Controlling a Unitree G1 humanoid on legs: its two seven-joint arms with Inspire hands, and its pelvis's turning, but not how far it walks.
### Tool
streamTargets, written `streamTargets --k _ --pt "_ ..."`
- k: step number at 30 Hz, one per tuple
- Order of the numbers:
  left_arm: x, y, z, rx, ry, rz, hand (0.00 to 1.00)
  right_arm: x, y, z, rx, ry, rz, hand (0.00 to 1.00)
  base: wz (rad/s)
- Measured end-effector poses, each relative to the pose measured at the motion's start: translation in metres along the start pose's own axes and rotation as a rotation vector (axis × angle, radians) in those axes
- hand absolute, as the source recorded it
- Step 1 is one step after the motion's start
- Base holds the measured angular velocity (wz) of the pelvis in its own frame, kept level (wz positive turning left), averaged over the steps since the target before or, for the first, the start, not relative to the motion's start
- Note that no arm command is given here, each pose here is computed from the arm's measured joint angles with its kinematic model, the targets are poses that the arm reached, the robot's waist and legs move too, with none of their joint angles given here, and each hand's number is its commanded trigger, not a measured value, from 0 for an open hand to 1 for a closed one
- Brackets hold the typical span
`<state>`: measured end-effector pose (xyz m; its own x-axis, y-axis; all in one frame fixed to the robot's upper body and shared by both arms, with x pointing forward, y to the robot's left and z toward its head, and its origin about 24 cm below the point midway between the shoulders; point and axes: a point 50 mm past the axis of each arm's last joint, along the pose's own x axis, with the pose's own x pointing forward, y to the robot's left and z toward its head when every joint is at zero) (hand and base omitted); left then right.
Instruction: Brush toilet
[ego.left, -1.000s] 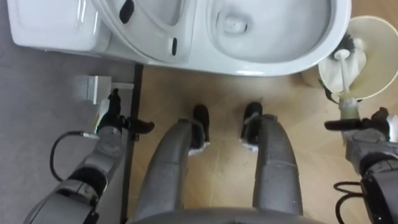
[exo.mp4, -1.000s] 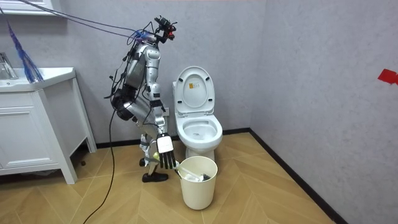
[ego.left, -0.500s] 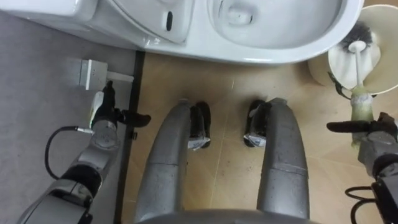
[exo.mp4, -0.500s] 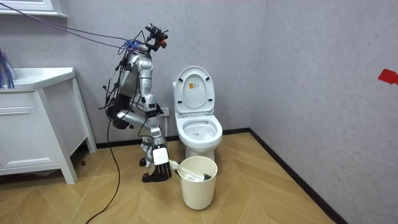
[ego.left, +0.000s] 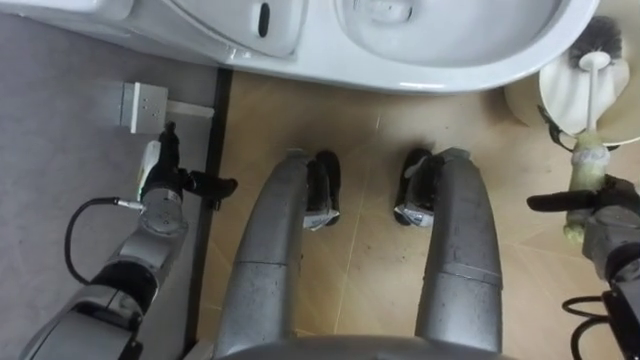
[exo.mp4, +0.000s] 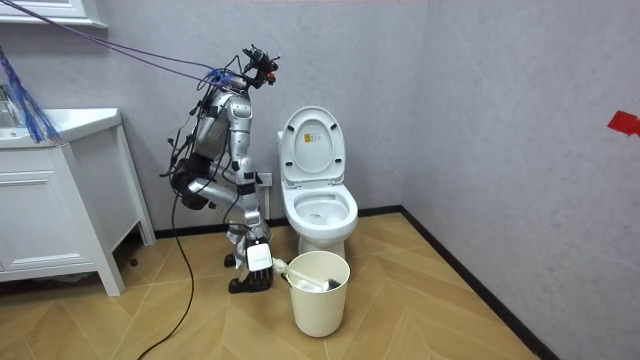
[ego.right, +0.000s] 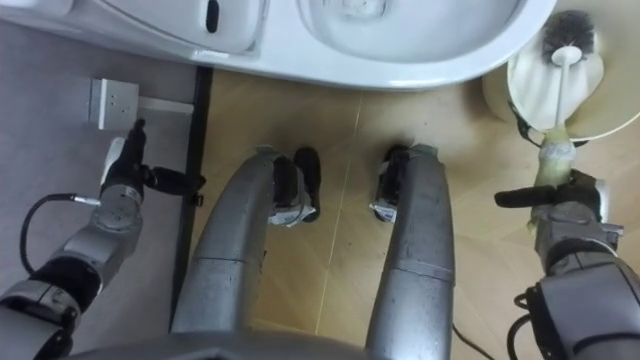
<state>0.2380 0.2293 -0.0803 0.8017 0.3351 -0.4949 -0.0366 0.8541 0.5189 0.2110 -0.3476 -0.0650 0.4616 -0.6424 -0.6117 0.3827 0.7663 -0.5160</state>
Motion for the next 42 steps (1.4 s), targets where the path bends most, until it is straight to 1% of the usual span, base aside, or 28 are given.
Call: streamTargets --k 4,6,15,20,23,29,36,40,42 --pt "0.000 0.001 -0.006 -0.057 0.041 0.013 0.00 0.000 0.000 0.000 -0.025 -0.004 -0.007 1.00 -0.01" --pt "-0.001 0.001 -0.008 -0.063 0.053 0.009 0.00 0.000 0.000 -0.001 -0.035 0.000 -0.010 1.00 0.00" --pt "-0.003 0.000 -0.014 -0.056 0.067 0.006 0.00 0.000 -0.001 -0.003 -0.051 0.015 -0.020 1.00 0.00" --pt "-0.009 -0.002 -0.020 -0.050 0.066 -0.008 0.00 0.000 -0.001 -0.006 -0.028 0.036 -0.017 1.00 0.00" --pt "-0.014 -0.002 -0.029 -0.055 0.077 -0.008 0.00 -0.001 0.002 -0.015 -0.012 0.057 -0.006 1.00 -0.01" --pt "-0.024 -0.001 -0.052 -0.046 0.140 0.018 0.00 -0.004 0.003 -0.033 0.037 0.106 0.005 1.00 -0.07" --pt "-0.032 -0.004 -0.065 -0.051 0.151 0.010 0.00 -0.014 0.022 -0.068 0.141 0.200 0.051 1.00 -0.02" --pt "-0.037 -0.004 -0.079 -0.065 0.205 0.032 0.00 -0.022 0.037 -0.084 0.196 0.255 0.087 1.00 -0.06" --pt "-0.040 -0.004 -0.084 -0.054 0.216 0.039 0.00 -0.024 0.039 -0.089 0.239 0.264 0.089 1.00 -0.02"
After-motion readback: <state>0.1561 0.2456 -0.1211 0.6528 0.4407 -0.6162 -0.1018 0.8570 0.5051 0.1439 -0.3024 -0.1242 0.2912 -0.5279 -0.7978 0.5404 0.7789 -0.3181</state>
